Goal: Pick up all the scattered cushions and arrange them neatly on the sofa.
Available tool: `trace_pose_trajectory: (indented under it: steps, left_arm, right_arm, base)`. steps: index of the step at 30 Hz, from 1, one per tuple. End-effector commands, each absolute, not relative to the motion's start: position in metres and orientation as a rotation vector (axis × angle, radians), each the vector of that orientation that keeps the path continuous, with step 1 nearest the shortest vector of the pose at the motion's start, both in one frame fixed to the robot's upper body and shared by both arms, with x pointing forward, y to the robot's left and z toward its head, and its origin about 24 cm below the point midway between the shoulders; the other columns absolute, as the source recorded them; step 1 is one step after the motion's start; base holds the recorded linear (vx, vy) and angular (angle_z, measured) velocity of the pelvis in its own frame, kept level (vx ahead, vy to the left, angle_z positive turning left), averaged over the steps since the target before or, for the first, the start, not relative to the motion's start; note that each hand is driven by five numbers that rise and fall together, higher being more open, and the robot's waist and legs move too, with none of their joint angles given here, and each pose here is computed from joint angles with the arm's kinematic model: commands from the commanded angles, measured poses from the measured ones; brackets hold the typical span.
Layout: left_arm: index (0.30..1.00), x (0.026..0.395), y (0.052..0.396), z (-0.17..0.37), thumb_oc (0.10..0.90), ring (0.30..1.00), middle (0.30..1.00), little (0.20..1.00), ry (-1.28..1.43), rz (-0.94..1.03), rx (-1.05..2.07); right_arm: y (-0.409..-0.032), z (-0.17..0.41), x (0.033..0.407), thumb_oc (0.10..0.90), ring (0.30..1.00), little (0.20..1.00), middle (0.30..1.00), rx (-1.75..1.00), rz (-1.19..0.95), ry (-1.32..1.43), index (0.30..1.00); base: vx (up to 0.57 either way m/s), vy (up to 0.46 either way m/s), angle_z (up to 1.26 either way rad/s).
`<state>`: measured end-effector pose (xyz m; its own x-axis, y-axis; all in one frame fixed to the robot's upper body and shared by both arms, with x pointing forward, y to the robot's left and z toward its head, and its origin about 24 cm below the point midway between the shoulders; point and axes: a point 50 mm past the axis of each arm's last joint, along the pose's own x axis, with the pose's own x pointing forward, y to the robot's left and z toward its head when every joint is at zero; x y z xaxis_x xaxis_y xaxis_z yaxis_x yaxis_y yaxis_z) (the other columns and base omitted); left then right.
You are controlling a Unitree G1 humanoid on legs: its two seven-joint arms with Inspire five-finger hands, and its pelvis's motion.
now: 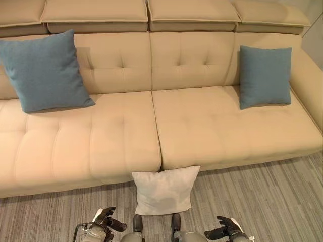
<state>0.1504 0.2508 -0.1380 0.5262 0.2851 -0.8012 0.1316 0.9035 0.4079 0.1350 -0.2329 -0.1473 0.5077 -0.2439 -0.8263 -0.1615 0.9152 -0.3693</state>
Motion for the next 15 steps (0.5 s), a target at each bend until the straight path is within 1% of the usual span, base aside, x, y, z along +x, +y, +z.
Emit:
trace_pose_trajectory:
  steps: [1,7,10,15]
  left_arm:
    - [0.900,0.159,0.251,-0.133,0.800,0.900,0.900,0.900,0.959,0.098,0.468]
    - [0.900,0.156,0.249,-0.135,0.800,0.900,0.900,0.900,0.965,0.093,0.462]
    - [0.900,0.154,0.241,-0.138,0.800,0.900,0.900,0.900,0.978,0.072,0.450]
    - [0.900,0.156,0.232,-0.140,0.800,0.900,0.900,0.900,0.977,0.058,0.421]
  right_arm:
    - [-0.247,-0.140,0.141,0.800,0.900,0.900,0.900,-0.515,-0.061,1.000,0.900]
    - [-0.245,-0.141,0.140,0.800,0.900,0.900,0.900,-0.528,-0.045,0.998,0.900]
    - [-0.249,-0.142,0.135,0.800,0.900,0.900,0.900,-0.545,-0.054,1.022,0.900]
    - [-0.258,-0.142,0.129,0.800,0.900,0.900,0.900,-0.545,-0.086,1.044,0.900]
  base:
    - [-0.04,-0.041,-0.13]
    - [-0.05,-0.086,0.03]
    - [-0.09,-0.106,0.24]
    - [-0.08,-0.026,0.33]
